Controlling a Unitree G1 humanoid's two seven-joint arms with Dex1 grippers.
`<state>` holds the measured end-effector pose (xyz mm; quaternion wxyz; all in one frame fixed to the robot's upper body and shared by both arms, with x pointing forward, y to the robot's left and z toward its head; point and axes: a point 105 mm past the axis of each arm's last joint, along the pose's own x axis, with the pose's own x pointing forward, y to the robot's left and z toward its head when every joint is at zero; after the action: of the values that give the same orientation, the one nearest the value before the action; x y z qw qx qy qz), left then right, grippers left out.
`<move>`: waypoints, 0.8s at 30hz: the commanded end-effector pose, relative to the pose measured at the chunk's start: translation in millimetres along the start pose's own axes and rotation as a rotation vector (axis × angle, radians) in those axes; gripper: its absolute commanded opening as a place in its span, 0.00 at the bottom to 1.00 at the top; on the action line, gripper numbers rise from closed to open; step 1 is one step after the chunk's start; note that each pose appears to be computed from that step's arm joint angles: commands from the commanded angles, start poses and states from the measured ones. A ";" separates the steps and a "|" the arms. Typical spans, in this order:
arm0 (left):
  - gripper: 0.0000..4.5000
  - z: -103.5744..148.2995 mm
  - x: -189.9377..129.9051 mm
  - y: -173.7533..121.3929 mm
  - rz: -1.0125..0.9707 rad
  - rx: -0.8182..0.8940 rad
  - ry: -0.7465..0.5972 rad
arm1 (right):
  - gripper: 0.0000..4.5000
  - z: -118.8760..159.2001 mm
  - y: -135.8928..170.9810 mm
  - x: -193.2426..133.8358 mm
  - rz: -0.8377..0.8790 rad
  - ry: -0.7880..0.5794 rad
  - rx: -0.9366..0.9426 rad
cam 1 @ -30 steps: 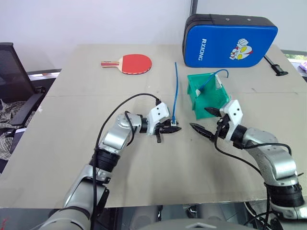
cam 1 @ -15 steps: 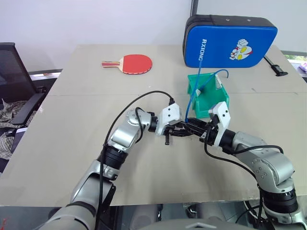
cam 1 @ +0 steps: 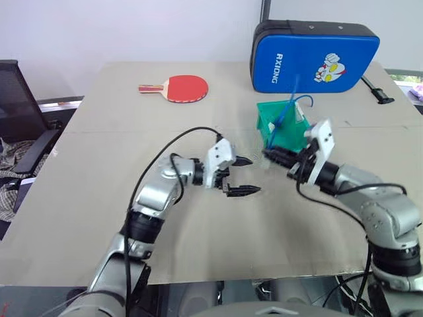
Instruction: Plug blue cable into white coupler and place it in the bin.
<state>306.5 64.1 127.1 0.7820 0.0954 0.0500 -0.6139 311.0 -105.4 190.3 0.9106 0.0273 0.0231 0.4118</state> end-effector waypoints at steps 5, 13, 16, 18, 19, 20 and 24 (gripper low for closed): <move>1.00 41.8 -41.5 -8.5 0.201 -0.022 -0.271 | 0.00 41.4 -67.4 -17.1 -0.173 -0.022 -0.017; 1.00 63.0 -56.2 -18.4 0.238 -0.004 -0.364 | 0.38 14.8 -114.3 0.7 -0.199 0.173 0.097; 1.00 64.1 -57.7 -19.5 0.247 -0.001 -0.372 | 0.64 19.3 -124.8 -5.5 -0.242 0.170 0.067; 1.00 61.1 -58.4 -19.7 0.255 -0.006 -0.369 | 0.86 24.2 -122.0 -16.9 -0.239 0.162 0.023; 1.00 59.6 -58.5 -19.9 0.258 -0.009 -0.366 | 0.96 26.3 -119.7 -22.2 -0.237 0.153 0.002; 1.00 57.4 -58.7 -20.0 0.260 -0.015 -0.360 | 0.98 31.3 -116.6 -29.0 -0.234 0.117 -0.017; 1.00 43.9 -62.0 -20.5 0.273 -0.029 -0.304 | 0.98 36.2 -95.5 -68.2 -0.238 0.039 -0.206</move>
<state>274.0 107.9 173.4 0.8600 -0.0158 -0.0560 -0.5070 353.2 -219.5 190.4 0.9522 -0.0362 0.0706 0.2951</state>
